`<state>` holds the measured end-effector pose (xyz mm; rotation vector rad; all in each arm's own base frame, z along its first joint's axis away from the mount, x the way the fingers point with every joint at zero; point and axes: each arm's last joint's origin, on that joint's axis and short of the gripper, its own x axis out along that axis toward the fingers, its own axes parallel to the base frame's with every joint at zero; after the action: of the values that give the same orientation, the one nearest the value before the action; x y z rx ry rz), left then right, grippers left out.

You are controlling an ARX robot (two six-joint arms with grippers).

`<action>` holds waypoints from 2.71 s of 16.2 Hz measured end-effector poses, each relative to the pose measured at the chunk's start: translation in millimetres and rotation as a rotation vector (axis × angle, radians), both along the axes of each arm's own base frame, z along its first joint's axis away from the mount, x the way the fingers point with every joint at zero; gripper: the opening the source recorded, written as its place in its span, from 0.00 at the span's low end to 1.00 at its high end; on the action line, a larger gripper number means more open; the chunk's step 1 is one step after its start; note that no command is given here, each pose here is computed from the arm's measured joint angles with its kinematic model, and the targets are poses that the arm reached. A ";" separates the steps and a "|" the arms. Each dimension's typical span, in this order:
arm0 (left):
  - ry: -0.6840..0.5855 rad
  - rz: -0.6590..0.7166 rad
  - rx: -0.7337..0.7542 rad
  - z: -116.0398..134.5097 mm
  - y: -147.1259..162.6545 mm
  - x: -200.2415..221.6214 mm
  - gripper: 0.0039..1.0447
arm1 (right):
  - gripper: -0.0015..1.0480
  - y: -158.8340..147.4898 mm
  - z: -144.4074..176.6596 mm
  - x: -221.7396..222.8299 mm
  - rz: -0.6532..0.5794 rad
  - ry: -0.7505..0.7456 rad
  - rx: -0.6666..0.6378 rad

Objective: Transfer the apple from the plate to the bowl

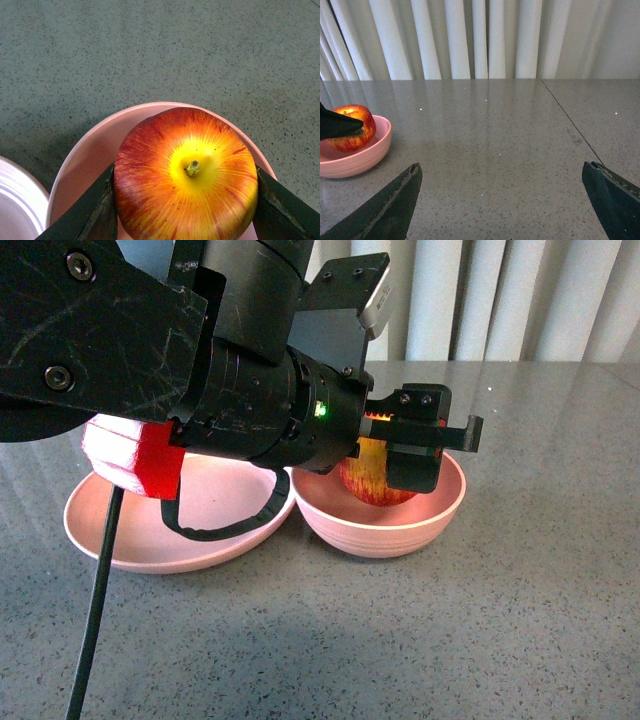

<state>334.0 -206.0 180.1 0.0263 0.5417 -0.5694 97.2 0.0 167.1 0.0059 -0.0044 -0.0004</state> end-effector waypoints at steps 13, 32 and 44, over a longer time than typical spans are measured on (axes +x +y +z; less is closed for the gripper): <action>-0.126 0.024 -0.094 47.6 11.5 -8.5 0.94 | 0.94 0.0 0.0 0.0 0.000 0.000 0.000; -0.537 0.578 -0.041 33.5 179.4 -162.8 0.01 | 0.94 0.0 0.0 0.0 0.000 0.000 0.000; -0.534 0.571 -0.040 -3.2 205.7 -207.2 0.01 | 0.94 0.0 0.0 0.0 0.000 0.000 0.000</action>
<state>126.9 -0.4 176.9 -0.0143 0.0036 -0.0026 97.2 0.0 167.1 0.0059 -0.0044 -0.0004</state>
